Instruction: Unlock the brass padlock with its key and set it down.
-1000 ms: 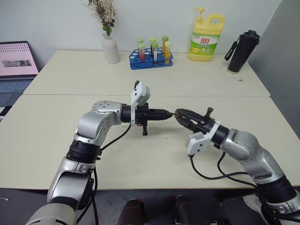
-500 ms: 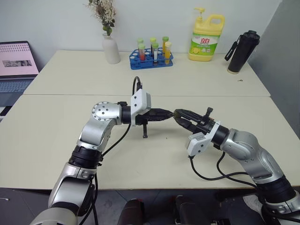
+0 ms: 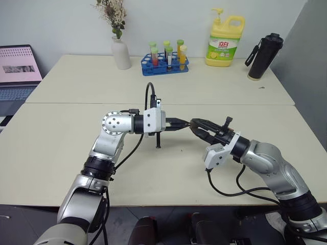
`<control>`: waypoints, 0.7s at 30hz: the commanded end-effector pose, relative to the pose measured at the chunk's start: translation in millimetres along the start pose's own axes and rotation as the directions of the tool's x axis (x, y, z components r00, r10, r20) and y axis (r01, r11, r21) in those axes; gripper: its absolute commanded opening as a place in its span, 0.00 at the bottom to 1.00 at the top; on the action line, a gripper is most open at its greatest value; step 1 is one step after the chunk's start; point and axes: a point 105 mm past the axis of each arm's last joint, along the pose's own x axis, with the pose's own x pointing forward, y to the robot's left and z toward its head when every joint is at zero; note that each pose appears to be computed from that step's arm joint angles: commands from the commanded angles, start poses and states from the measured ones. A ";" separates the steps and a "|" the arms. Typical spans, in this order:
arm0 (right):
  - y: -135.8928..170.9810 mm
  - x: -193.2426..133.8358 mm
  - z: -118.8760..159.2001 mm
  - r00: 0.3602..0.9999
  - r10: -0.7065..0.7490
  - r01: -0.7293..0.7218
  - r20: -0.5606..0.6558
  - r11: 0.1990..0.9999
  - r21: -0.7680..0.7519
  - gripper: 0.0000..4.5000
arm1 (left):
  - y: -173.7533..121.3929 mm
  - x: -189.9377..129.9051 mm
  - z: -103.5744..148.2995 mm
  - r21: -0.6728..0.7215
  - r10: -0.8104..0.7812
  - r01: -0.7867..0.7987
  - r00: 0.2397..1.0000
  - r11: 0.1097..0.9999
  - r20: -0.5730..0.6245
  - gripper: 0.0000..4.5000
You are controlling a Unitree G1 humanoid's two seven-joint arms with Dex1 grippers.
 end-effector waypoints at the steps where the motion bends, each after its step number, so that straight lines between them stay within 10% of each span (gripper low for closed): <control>1: -11.8 1.1 6.4 0.999 -0.043 0.043 0.026 0.999 -0.007 0.21 | 5.6 10.1 18.9 -0.022 -0.004 0.006 0.998 1.000 0.069 0.00; 15: -12.9 0.1 3.9 0.999 -0.046 0.047 0.020 0.999 -0.019 0.21 | 11.8 0.6 9.9 -0.440 0.010 -0.013 1.000 0.898 -0.011 0.79; 21: -12.7 2.1 5.4 0.998 -0.048 0.048 0.029 0.999 -0.021 0.21 | 10.1 -0.1 26.5 -0.655 0.007 0.028 0.999 0.755 0.051 0.79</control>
